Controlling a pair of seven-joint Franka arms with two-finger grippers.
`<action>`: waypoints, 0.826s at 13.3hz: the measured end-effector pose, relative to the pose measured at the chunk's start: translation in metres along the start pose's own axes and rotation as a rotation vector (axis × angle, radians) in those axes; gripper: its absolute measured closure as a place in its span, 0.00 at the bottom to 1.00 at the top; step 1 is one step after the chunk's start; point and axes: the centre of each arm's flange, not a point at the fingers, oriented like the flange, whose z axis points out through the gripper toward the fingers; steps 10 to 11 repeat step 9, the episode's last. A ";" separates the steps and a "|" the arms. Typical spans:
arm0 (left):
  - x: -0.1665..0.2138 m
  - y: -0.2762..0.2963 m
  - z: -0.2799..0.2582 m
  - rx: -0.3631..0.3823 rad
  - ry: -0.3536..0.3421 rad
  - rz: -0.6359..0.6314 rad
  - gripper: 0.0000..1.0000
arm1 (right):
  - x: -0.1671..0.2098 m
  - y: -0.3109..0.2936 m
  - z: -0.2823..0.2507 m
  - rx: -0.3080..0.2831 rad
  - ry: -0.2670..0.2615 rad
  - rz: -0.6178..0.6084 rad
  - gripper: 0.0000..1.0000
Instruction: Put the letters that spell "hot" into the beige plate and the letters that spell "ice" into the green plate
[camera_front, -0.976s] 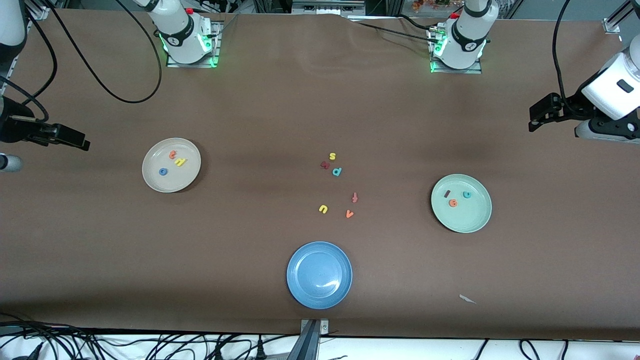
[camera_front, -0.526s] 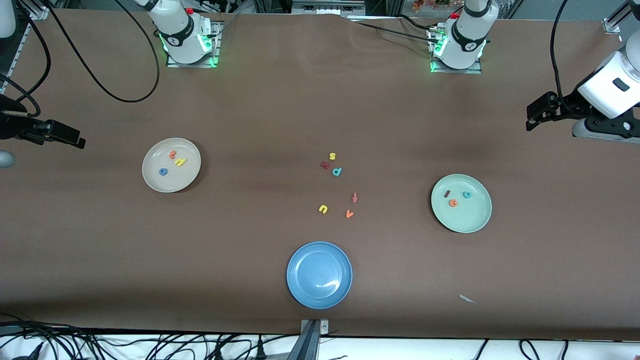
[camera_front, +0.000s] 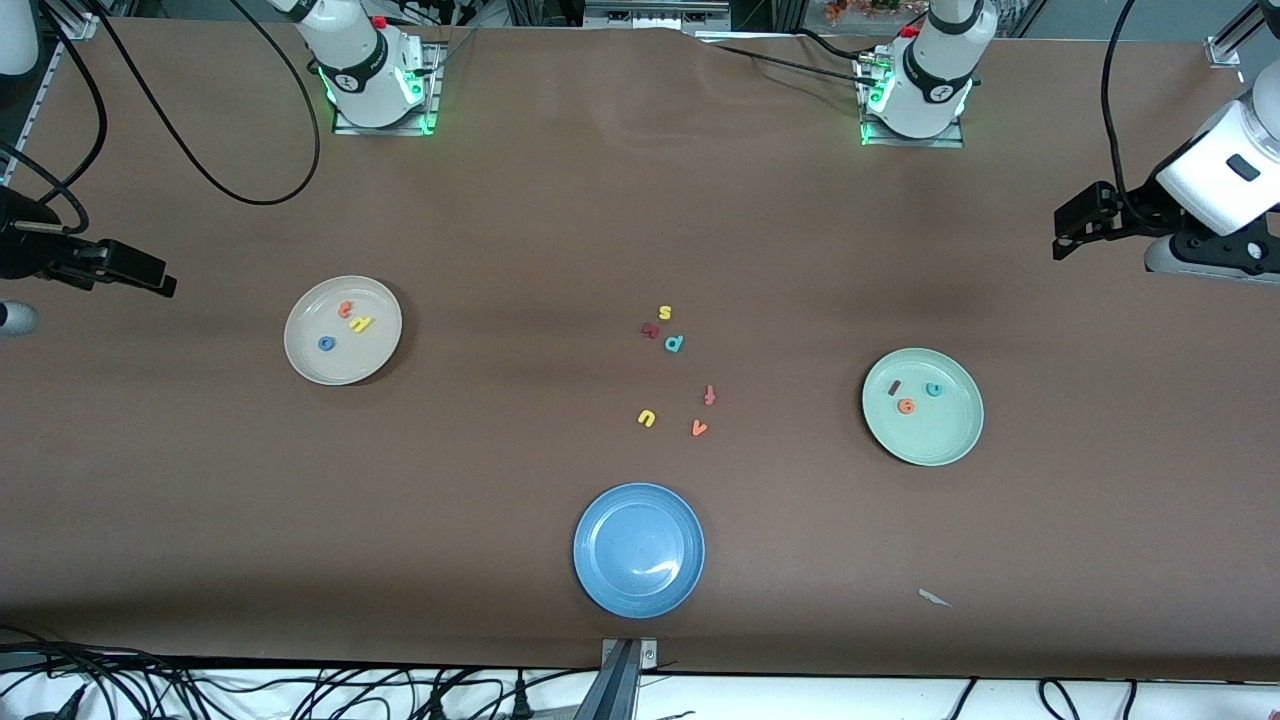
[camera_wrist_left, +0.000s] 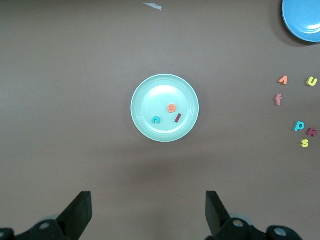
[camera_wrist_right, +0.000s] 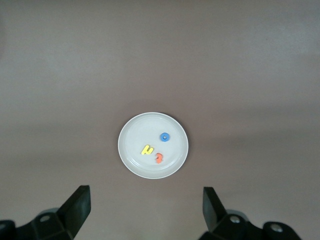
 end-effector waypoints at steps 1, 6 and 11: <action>0.000 0.000 0.000 0.000 -0.001 0.000 0.00 | 0.000 0.000 0.000 0.000 0.000 0.000 0.00; 0.000 0.000 0.005 -0.001 -0.011 0.001 0.00 | 0.002 0.000 0.005 -0.001 -0.010 0.001 0.00; 0.000 0.002 0.006 -0.001 -0.013 0.003 0.00 | 0.003 -0.003 0.008 -0.001 -0.013 0.009 0.00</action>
